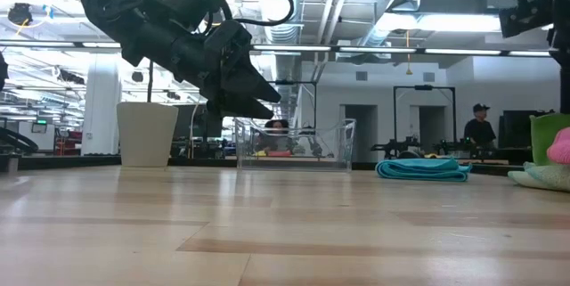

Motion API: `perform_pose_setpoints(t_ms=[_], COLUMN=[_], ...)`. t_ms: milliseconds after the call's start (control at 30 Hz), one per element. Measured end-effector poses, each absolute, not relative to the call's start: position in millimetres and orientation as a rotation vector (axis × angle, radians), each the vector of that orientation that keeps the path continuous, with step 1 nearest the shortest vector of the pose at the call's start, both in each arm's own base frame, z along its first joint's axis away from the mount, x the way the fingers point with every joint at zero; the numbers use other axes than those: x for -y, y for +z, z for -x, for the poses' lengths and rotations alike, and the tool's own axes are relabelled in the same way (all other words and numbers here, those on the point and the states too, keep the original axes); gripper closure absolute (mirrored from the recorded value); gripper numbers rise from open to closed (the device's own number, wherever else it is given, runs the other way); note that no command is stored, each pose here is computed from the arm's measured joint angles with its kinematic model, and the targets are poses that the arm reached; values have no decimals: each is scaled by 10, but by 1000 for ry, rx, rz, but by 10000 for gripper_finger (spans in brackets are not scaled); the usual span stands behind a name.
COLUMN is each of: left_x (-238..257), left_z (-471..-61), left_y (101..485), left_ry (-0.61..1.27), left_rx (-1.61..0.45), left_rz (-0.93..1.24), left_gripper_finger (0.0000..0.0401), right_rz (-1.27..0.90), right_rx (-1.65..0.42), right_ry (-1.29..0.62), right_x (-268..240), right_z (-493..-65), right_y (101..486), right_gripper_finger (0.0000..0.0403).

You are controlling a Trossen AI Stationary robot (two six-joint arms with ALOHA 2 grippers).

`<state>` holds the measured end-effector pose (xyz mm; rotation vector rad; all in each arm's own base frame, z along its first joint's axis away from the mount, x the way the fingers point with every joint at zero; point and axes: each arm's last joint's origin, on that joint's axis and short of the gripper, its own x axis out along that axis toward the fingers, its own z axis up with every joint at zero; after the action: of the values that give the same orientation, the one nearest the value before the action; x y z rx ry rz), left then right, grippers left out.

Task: Fold microfiber towels
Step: Fold the green microfiber towel

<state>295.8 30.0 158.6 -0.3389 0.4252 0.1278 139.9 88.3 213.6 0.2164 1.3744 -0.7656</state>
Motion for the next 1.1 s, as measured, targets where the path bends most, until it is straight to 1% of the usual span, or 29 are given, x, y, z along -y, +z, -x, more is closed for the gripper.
perform_pose_setpoints(t_ms=[167,267,367,633,733,800,967,1033,1100], left_x=[-300,-300,-301,-301,-301,-300,-301,-301,-301], left_z=[-2958,-2958,-2958,-2956,-2952,-2950,-2950,-2950,-2950], left_y=[1586,1586,1585,1582,1575,1570,1570,1570,1570], left_ry=[128,127,125,126,127,128,129,129,130], left_rx=[-425,-425,-426,-430,-439,-444,-443,-443,-443], left_rz=[339,338,329,328,329,329,329,329,329], left_gripper_finger=[160,160,160,160,160,160,160,160,160], right_rz=[-286,-326,-337,-351,-358,-336,-275,-258,-254], right_rx=[-1316,-1309,-1312,-1301,-1312,-1332,-1378,-1391,-1396], right_ry=[-746,-736,-733,-699,-663,-682,-739,-746,-756], right_x=[-893,-889,-882,-906,-921,-913,-880,-873,-862], right_z=[-1399,-1385,-1377,-1406,-1416,-1408,-1388,-1402,-1418], right_y=[2270,2306,2316,2242,2149,2069,1958,1939,1923], right_gripper_finger=[367,347,308,174,146,140,140,146,165])
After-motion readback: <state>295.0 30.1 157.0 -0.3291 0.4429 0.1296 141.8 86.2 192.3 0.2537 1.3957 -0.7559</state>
